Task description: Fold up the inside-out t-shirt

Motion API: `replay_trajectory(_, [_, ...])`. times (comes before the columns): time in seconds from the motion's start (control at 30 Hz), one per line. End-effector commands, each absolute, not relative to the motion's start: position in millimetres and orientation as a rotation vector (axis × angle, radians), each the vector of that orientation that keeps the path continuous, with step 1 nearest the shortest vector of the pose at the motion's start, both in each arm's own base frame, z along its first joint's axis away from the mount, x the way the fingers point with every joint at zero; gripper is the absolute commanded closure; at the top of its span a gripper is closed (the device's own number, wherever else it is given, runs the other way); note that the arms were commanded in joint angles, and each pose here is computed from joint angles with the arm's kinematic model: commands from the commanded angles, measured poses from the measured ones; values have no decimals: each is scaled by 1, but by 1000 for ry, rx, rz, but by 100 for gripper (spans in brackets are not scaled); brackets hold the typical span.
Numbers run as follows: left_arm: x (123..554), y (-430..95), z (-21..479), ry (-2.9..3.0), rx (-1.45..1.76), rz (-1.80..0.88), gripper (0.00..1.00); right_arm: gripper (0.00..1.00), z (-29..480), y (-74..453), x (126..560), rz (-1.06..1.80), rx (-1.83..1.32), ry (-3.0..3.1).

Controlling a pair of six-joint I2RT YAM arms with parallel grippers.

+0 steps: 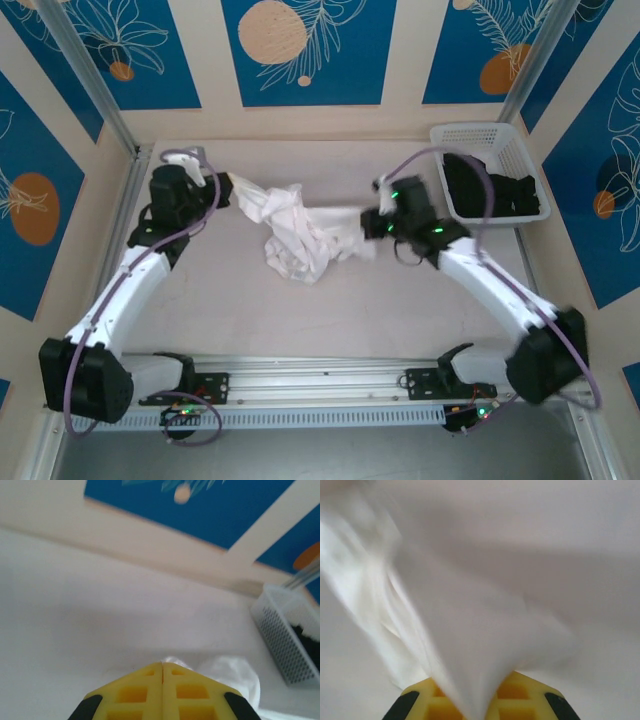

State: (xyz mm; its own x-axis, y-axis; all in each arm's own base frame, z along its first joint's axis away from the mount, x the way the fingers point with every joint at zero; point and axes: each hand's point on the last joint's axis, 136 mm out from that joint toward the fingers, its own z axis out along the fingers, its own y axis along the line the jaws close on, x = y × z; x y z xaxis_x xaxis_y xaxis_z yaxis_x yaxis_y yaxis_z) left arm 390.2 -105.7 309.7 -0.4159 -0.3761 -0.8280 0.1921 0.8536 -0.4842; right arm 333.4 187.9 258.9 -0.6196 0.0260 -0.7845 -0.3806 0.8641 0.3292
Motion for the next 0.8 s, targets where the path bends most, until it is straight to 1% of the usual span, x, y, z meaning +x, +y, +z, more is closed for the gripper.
replay_trajectory(0.0, [375,-81,402,1684,-157,-606,100,100,413,184,300,762,-381,1768])
replay_trajectory(0.07, [368,-68,431,1624,-178,-577,100,100,459,188,283,806,-442,1665])
replay_trajectory(0.13, [363,-59,456,1572,-189,-550,100,100,488,191,271,833,-489,1601])
replay_trajectory(0.2, [360,-53,477,1533,-187,-523,100,100,507,190,266,830,-511,1558])
replay_trajectory(0.3, [362,-49,494,1522,-177,-481,100,100,525,186,262,794,-518,1523])
replay_trajectory(0.47, [385,-45,489,1571,-177,-419,100,100,540,178,261,733,-509,1489])
replay_trajectory(0.6, [397,-39,480,1602,-184,-353,100,100,538,174,270,699,-477,1504])
replay_trajectory(0.7, [409,-30,458,1655,-210,-285,100,100,520,187,281,755,-483,1561])
replay_trajectory(0.77, [416,-31,430,1716,-216,-278,100,100,494,208,292,816,-504,1628])
